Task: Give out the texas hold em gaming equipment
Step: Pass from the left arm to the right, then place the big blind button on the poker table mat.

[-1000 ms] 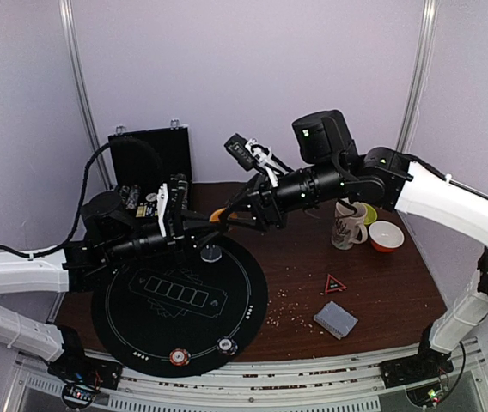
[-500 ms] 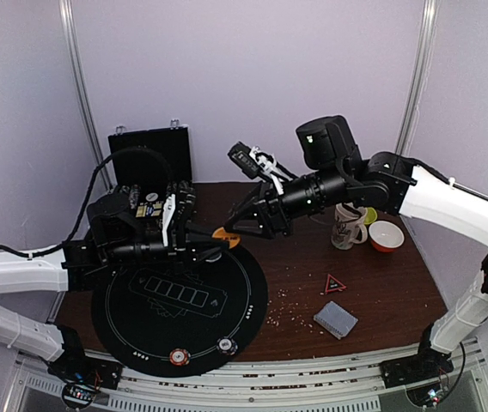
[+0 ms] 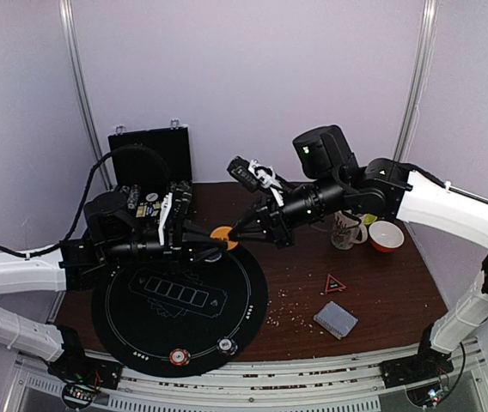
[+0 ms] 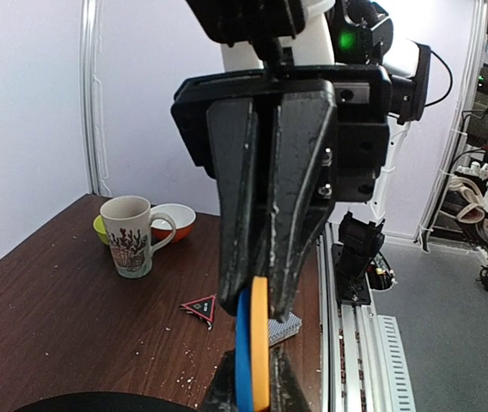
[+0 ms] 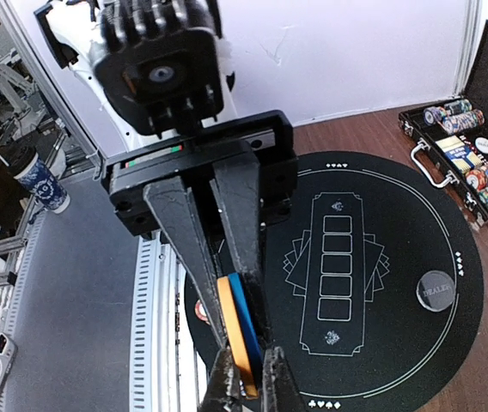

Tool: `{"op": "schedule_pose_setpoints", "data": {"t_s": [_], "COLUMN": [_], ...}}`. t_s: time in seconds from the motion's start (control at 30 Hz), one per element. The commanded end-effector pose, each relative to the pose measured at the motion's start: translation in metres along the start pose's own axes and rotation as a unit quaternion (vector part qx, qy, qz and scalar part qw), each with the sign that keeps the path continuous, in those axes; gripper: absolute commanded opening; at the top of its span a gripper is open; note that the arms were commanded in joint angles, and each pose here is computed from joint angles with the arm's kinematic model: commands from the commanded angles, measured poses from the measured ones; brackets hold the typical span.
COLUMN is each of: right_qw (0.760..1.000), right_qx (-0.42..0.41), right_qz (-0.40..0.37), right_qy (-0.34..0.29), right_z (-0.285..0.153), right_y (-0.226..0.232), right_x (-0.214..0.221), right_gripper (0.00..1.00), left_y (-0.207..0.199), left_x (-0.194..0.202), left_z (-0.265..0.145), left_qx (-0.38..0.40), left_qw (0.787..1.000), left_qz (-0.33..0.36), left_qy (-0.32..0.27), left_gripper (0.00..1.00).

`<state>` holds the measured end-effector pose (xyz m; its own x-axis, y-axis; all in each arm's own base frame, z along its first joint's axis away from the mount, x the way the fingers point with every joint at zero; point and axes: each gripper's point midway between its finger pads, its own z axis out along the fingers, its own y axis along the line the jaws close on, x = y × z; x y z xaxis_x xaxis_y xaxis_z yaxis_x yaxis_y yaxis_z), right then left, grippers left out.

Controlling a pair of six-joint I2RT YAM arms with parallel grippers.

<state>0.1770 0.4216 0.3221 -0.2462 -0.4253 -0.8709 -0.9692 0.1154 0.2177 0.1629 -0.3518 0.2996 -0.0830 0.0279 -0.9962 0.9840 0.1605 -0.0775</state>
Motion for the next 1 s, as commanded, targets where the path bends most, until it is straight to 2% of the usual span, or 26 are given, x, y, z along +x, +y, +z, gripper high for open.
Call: {"op": "schedule_pose_setpoints", "data": {"t_s": [0.0,0.17,0.23,0.27,0.4,0.5,0.67,0.87,0.93,0.97], "right_qw": [1.0,1.0,0.999,0.999,0.997,0.996,0.995,0.992,0.991,0.991], "right_qx": [-0.002,-0.014,-0.017,-0.021,-0.031,-0.035,-0.048,-0.073,-0.076,-0.076], "right_qz": [0.019,0.01,0.011,0.01,0.009,0.012,0.02,0.032,0.036,0.038], "right_qy": [-0.012,-0.026,-0.036,-0.043,-0.066,-0.082,-0.086,-0.103,-0.102,-0.101], "right_z": [-0.006,-0.011,-0.014,-0.017,-0.026,-0.035,-0.034,-0.028,-0.026,-0.024], "right_y": [0.003,0.008,0.008,0.008,0.009,0.007,0.008,0.011,0.011,0.01], "right_x": [-0.006,-0.01,-0.012,-0.014,-0.023,-0.028,-0.03,-0.037,-0.037,-0.036], "right_gripper": [0.0,0.0,0.0,0.0,0.0,0.0,0.0,0.0,0.0,0.0], "left_y": [-0.003,-0.004,-0.007,-0.008,-0.009,-0.006,0.006,0.005,0.004,0.004], "left_x": [-0.034,-0.044,-0.047,-0.05,-0.056,-0.054,-0.047,-0.033,-0.034,-0.036], "left_z": [-0.004,-0.008,-0.012,-0.014,-0.022,-0.03,-0.037,-0.018,-0.017,-0.018], "left_qx": [0.003,0.0,0.001,0.002,-0.008,-0.019,-0.028,0.01,0.013,0.013], "left_qw": [0.998,0.996,0.994,0.994,0.991,0.991,0.992,0.997,0.996,0.996], "left_qz": [0.048,0.059,0.064,0.068,0.08,0.083,0.073,0.051,0.054,0.055], "left_qy": [-0.046,-0.069,-0.084,-0.091,-0.107,-0.107,-0.098,-0.065,-0.069,-0.071], "left_gripper": [0.0,0.0,0.18,0.23,0.3,0.41,0.37,0.4,0.35,0.29]}}
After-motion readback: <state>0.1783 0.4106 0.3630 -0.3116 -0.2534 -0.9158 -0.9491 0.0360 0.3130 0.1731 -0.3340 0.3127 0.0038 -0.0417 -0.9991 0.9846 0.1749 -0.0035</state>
